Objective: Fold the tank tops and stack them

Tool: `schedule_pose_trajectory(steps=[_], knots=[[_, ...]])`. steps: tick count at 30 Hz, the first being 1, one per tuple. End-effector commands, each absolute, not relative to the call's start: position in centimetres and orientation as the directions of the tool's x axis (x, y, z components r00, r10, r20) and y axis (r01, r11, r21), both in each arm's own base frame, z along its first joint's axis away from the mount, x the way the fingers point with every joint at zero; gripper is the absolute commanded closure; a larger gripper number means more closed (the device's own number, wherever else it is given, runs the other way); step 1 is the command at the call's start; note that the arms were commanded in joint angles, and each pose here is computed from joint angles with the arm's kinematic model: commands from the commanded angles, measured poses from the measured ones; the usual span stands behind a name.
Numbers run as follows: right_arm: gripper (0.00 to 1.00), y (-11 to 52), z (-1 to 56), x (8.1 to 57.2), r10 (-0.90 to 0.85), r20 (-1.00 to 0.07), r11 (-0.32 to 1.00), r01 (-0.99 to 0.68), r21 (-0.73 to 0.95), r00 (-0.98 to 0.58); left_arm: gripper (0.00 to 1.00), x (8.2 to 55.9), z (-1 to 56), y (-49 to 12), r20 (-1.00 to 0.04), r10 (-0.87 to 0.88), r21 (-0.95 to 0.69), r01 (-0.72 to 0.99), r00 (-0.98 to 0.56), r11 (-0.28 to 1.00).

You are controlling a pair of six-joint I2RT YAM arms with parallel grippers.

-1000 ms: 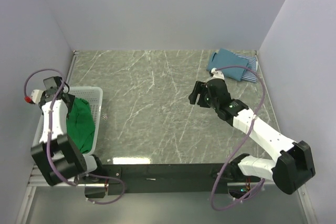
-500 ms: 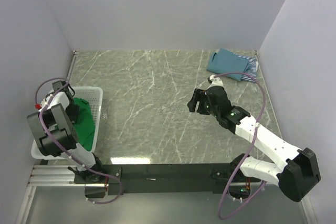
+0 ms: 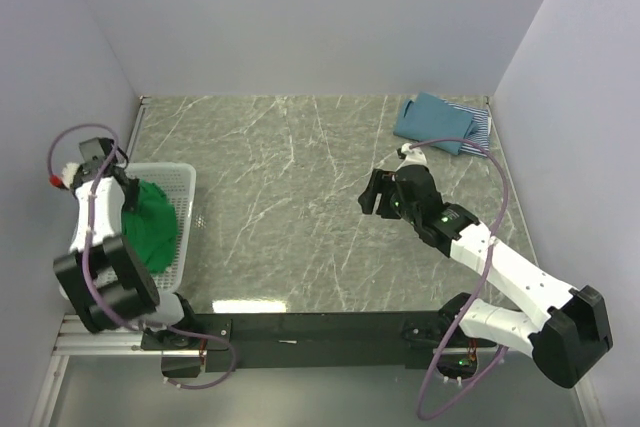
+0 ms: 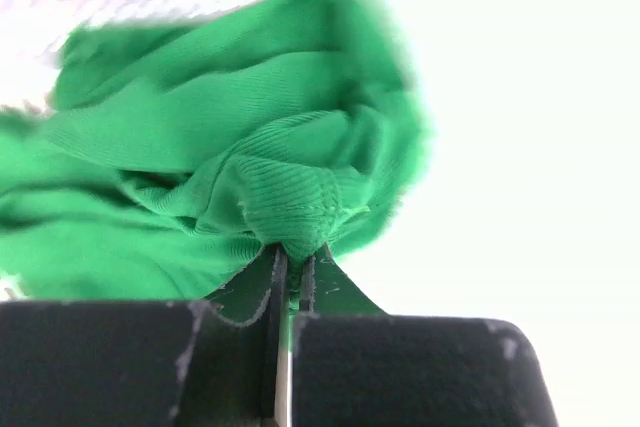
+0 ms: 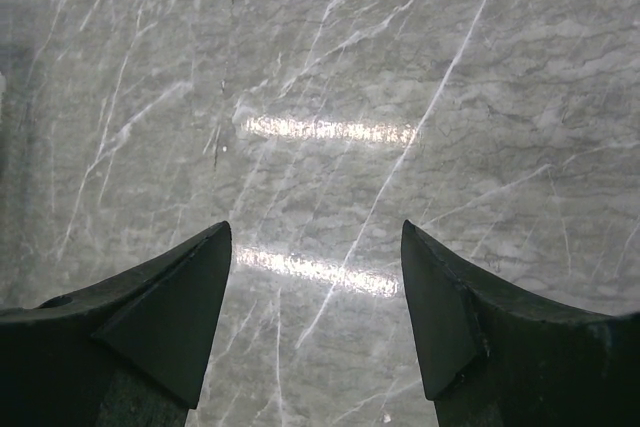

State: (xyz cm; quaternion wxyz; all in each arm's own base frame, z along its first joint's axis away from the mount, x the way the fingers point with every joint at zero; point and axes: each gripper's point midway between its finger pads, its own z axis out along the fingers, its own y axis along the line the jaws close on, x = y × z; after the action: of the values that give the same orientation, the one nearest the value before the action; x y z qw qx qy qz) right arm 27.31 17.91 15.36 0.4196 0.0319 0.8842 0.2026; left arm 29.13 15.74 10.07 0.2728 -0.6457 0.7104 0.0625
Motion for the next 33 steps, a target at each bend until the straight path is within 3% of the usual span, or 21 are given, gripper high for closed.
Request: schedule_pose_trajectory(steps=[1,4,8,9,12,15,17,19,20,21,22,27,30,33], knots=[[0.25,18.0,18.5,27.9,0.245,-0.774,0.909,-0.139,0.393,-0.584,0.99,32.4,21.8,15.7,-0.581,-0.813,-0.510,-0.796,0.040,0.326],[0.25,18.0,19.6,28.0,0.249,-0.784,0.906,-0.149,0.395,-0.568,0.99,33.2,29.5,13.1,-0.634,-0.771,-0.616,-0.646,0.067,0.450],[0.25,17.4,21.4,28.4,0.254,-0.809,0.913,-0.144,0.381,-0.530,1.00,34.0,39.1,5.1,-0.688,-0.726,-0.684,-0.363,0.031,0.633],[0.25,17.2,21.8,28.4,0.254,-0.814,0.915,-0.143,0.377,-0.522,0.99,33.6,42.7,4.1,-0.708,-0.701,-0.688,-0.311,0.085,0.656],[0.25,16.6,23.3,28.4,0.262,-0.832,0.920,-0.135,0.368,-0.489,0.99,32.7,48.0,-1.9,-0.725,-0.688,-0.687,-0.117,0.040,0.717],[0.25,15.7,24.5,28.1,0.279,-0.846,0.922,-0.119,0.369,-0.455,1.00,31.7,49.4,-6.6,-0.730,-0.682,-0.683,0.006,-0.043,0.731],[0.25,15.0,25.3,27.8,0.294,-0.853,0.921,-0.110,0.373,-0.430,0.99,30.9,49.1,-9.9,-0.735,-0.667,-0.677,0.087,-0.119,0.731],[0.25,14.6,25.8,27.4,0.310,-0.859,0.918,-0.107,0.382,-0.407,0.93,30.9,46.7,-12.9,-0.744,-0.629,-0.665,0.146,-0.227,0.733],[0.24,14.3,25.7,27.3,0.313,-0.859,0.919,-0.102,0.382,-0.405,0.88,30.8,45.4,-14.5,-0.745,-0.606,-0.660,0.175,-0.279,0.731],[0.24,14.2,25.7,27.2,0.319,-0.860,0.917,-0.099,0.386,-0.399,0.72,31.2,44.2,-15.5,-0.744,-0.591,-0.659,0.190,-0.312,0.728],[0.23,14.1,25.9,27.1,0.325,-0.862,0.915,-0.100,0.390,-0.388,0.64,32.1,40.4,-16.4,-0.731,-0.564,-0.653,0.154,-0.383,0.741],[0.22,14.7,23.1,27.3,0.299,-0.843,0.922,-0.092,0.375,-0.447,0.38,35.1,30.3,-17.9,-0.667,-0.514,-0.620,0.018,-0.539,0.785],[0.22,15.9,20.2,27.0,0.282,-0.812,0.915,-0.112,0.388,-0.510,0.32,35.7,27.9,-17.8,-0.647,-0.519,-0.607,-0.035,-0.558,0.794],[0.22,17.1,16.5,26.6,0.256,-0.780,0.914,-0.121,0.388,-0.571,0.38,35.1,25.7,-17.3,-0.621,-0.535,-0.603,-0.086,-0.573,0.793]])
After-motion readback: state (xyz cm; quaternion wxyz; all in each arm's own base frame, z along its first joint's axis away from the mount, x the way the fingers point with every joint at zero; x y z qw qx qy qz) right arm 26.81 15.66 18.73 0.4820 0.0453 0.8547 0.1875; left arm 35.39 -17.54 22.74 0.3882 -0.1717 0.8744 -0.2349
